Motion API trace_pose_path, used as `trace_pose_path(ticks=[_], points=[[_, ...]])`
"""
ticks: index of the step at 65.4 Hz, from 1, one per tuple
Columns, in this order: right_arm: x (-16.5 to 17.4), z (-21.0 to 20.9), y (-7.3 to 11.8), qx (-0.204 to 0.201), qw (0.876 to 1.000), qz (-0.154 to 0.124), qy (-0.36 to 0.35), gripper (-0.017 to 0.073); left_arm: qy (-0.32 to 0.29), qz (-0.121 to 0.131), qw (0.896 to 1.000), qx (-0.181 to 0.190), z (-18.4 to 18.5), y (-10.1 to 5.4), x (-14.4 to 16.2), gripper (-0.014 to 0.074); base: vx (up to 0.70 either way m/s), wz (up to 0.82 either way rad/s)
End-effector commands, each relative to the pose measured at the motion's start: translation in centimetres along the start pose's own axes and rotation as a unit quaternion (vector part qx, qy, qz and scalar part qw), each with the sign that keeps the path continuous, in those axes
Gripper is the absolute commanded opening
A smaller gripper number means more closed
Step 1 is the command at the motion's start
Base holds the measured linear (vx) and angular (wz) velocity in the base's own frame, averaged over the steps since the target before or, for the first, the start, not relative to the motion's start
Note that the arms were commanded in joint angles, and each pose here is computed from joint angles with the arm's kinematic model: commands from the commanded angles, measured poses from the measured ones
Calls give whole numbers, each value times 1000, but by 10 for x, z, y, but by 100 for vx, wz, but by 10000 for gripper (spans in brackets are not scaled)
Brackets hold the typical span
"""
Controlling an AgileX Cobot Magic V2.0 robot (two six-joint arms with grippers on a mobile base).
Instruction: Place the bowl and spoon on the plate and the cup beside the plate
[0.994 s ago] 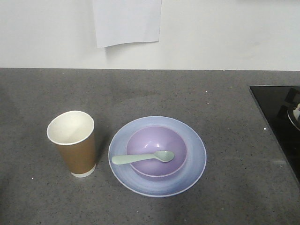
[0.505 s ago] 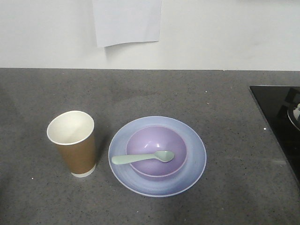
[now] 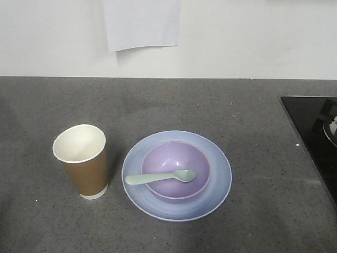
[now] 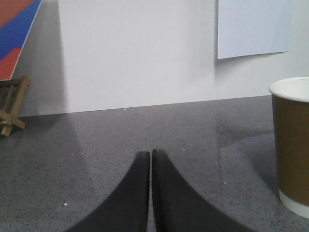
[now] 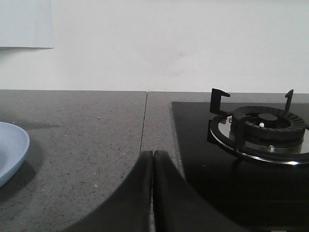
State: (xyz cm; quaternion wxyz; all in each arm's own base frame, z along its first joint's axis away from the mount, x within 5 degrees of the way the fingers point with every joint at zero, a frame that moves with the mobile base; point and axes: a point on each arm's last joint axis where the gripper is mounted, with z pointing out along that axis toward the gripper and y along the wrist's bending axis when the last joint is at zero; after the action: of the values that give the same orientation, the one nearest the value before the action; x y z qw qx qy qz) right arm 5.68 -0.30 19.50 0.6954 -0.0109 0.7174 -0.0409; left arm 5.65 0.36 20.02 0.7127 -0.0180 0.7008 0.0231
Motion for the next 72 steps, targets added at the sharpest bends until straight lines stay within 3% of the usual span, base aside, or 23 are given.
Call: trace_pose_path(ticks=[1, 72], points=[[-2, -1, 1, -4, 999, 4, -34, -3, -19, -5, 1000, 6, 1, -1, 3, -7, 0, 0], [-1, 0, 1, -3, 1000, 1, -30, -2, -19, -5, 1000, 6, 1, -1, 3, -7, 0, 0]])
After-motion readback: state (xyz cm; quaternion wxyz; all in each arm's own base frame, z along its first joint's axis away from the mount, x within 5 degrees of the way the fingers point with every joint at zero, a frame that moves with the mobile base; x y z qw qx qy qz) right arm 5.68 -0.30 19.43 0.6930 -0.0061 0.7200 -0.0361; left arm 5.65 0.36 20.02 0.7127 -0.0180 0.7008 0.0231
